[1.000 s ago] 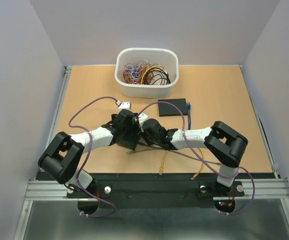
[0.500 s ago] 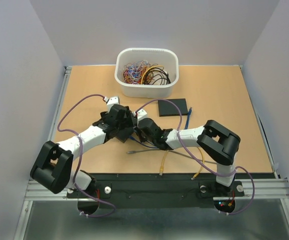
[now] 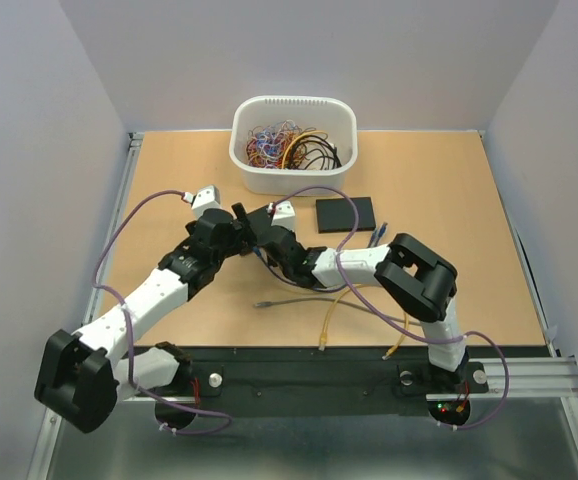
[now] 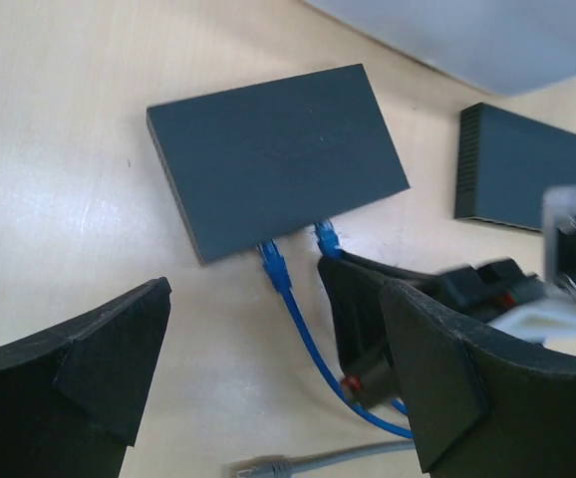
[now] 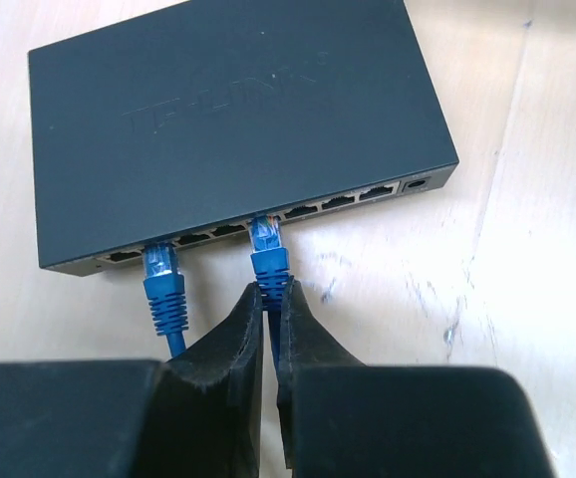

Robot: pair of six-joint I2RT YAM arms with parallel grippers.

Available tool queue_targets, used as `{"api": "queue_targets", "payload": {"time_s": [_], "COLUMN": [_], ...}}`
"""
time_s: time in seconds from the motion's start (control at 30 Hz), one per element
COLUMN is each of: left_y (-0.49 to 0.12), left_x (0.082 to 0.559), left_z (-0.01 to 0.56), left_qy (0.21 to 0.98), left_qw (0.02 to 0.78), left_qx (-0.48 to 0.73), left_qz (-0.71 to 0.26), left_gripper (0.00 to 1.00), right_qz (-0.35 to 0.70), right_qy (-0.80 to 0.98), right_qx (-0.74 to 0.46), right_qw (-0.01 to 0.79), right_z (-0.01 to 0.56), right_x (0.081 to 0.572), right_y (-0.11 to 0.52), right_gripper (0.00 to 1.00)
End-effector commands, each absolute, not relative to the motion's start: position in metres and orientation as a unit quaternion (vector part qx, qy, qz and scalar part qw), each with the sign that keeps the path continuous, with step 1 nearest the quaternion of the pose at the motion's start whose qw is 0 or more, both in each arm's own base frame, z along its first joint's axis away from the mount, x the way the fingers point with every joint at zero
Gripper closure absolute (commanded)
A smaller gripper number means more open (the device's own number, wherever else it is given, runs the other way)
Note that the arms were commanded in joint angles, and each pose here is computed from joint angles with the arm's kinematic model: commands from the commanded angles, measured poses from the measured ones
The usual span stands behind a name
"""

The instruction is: Insert the plug into the switch port

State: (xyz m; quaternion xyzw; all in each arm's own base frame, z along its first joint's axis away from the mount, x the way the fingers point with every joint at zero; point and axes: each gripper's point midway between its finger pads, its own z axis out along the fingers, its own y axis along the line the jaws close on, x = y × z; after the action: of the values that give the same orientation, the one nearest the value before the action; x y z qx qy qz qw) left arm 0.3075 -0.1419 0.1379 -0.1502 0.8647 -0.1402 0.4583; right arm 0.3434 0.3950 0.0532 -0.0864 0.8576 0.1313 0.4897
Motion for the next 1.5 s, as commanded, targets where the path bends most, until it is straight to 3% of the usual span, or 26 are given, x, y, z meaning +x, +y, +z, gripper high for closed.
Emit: {"api": "queue_targets", "payload": {"time_s": [0.0,0.33,0.47,0.67,0.9,1.03,1.47], "left_y": [-0.140,-0.138,-0.137,-0.137,-0.136,-0.133,-0.130], "left_x": [0.296,0.289,0.287,0.279,0.276,0.271,0.272], "left_z": [0.151,0.141,0.139,0.133,0.125,0.112,0.107], "left_qy": [0.861,0.863,0.861,0.857,0.858,0.860,0.842], "left_qw": [0.460,0.459,0.462,0.466,0.468,0.467,0.495], "left_qx": [-0.148,-0.140,-0.140,-0.140,-0.136,-0.134,-0.134], "left_qz": [-0.158,-0.159,-0.162,-0.173,-0.164,-0.158,-0.167], "left_gripper": [0.01,0.01,0.01,0.01,0.02,0.05,0.05], "right_qz": [0.137,0.124,0.103,0.095,0.213,0.293,0.266], "right_qy": [0.826,0.841,0.840,0.825,0.797,0.780,0.772], "right_qx": [0.030,-0.007,-0.039,-0.066,-0.231,-0.356,-0.481], "right_qw": [0.546,0.527,0.531,0.554,0.516,0.423,0.319], "right_z": [0.097,0.080,0.084,0.124,0.162,0.146,0.071], "right_x": [0.376,0.369,0.362,0.354,0.298,0.240,0.180], "right_y": [0.405,0.402,0.389,0.368,0.383,0.398,0.403], "right_gripper": [1.00,0.99,0.64,0.47,0.46,0.45,0.47]}}
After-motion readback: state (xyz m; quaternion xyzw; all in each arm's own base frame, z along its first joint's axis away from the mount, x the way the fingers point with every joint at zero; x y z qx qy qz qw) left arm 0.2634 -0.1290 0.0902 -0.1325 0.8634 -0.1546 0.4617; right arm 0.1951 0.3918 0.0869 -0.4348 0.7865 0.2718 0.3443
